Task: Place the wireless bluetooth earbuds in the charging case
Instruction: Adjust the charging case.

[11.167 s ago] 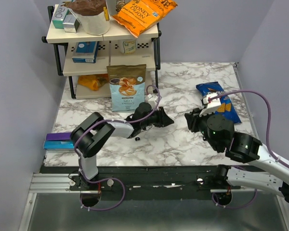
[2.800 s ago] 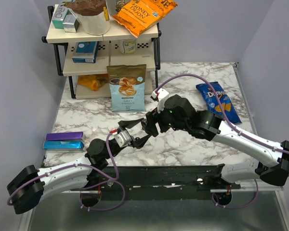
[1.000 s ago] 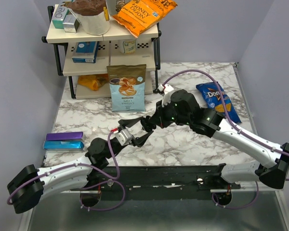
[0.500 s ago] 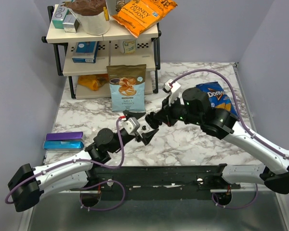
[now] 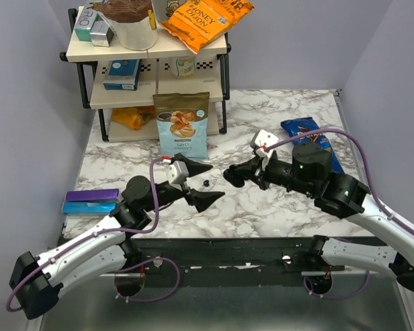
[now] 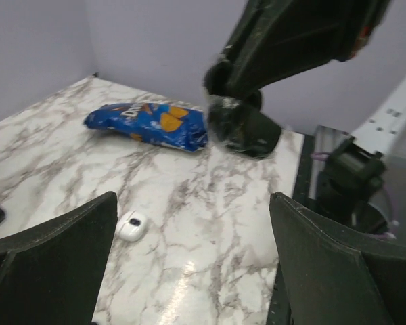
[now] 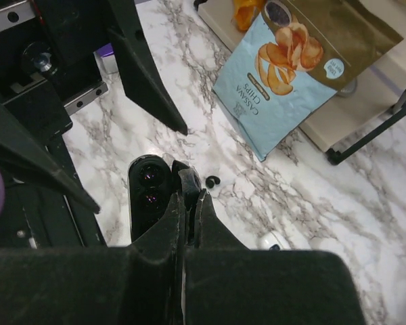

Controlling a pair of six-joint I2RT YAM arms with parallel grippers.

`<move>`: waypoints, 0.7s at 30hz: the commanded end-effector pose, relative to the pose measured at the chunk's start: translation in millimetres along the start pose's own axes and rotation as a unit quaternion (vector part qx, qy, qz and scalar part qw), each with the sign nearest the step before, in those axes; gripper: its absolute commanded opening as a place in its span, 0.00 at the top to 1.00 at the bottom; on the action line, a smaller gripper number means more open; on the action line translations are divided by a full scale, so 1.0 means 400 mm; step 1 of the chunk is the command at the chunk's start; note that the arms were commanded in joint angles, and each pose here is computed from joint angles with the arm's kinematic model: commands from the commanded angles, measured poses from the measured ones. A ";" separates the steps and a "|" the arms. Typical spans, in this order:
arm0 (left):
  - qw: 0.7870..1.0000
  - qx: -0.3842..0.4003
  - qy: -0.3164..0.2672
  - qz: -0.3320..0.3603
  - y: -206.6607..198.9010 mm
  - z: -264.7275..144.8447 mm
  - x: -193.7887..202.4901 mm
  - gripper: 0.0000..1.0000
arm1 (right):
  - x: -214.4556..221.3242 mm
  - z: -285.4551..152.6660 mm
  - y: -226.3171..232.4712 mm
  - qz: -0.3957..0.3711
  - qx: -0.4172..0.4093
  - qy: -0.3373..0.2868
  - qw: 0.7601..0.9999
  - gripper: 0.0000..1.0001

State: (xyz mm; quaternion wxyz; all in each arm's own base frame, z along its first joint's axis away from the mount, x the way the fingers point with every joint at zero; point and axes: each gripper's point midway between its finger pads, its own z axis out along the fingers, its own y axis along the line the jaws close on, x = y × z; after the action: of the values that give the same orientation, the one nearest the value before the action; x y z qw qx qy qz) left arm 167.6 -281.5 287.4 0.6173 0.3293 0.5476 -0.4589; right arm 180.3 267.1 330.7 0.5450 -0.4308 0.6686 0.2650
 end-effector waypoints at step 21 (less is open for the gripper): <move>0.981 0.183 0.051 -0.032 -0.121 0.021 0.003 0.22 | -0.013 0.040 0.073 -0.137 -0.046 0.007 0.990 0.99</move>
State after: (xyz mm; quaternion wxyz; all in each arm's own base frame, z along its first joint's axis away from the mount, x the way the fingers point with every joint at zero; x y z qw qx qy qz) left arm 121.4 -308.2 278.7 0.4765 0.4519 0.5105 -0.5551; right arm 161.6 296.2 324.4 0.5459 -0.5421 0.5976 0.2259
